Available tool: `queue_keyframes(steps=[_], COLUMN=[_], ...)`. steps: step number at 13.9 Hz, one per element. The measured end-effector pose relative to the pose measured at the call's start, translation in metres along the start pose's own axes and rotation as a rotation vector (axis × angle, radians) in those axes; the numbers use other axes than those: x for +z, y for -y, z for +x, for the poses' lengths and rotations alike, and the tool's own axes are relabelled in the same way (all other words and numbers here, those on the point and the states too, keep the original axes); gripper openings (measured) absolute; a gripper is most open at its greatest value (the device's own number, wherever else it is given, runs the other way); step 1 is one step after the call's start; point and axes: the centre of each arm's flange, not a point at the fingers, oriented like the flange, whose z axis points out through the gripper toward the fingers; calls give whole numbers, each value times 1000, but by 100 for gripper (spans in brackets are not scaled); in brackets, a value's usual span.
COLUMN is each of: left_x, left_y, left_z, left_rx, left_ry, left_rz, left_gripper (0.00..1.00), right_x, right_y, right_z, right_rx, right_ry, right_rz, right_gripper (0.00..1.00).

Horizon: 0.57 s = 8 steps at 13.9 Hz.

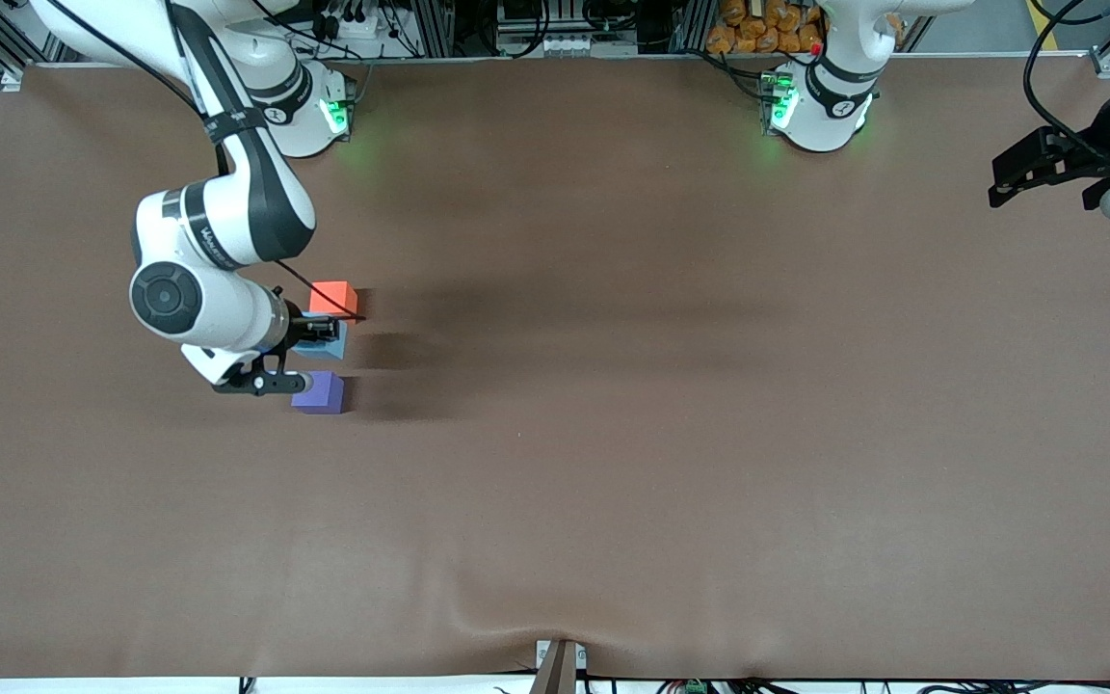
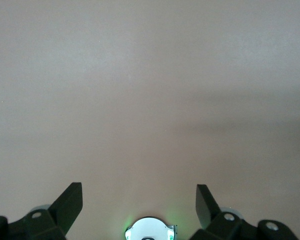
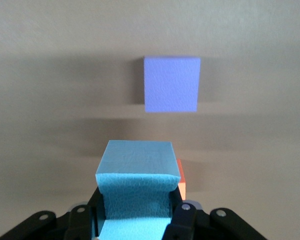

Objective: Place blue block between orange and purple blocks
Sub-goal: 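Lower the blue cube between the red and purple cubes with the right gripper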

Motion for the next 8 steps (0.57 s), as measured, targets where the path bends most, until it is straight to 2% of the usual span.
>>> queue_keyframes(steps=[3,8], left_x=[1,10], left_y=[0,0], left_z=[0,6], left_rx=[0,0], left_ry=[2,17], left_rz=[0,0], left_gripper=[100,100], right_x=[18,53], right_y=[-13,-23], right_z=[-7,-13], right_rx=[19,28], right_ry=[-6,-49], right_rz=[3,10], right_gripper=[52,52])
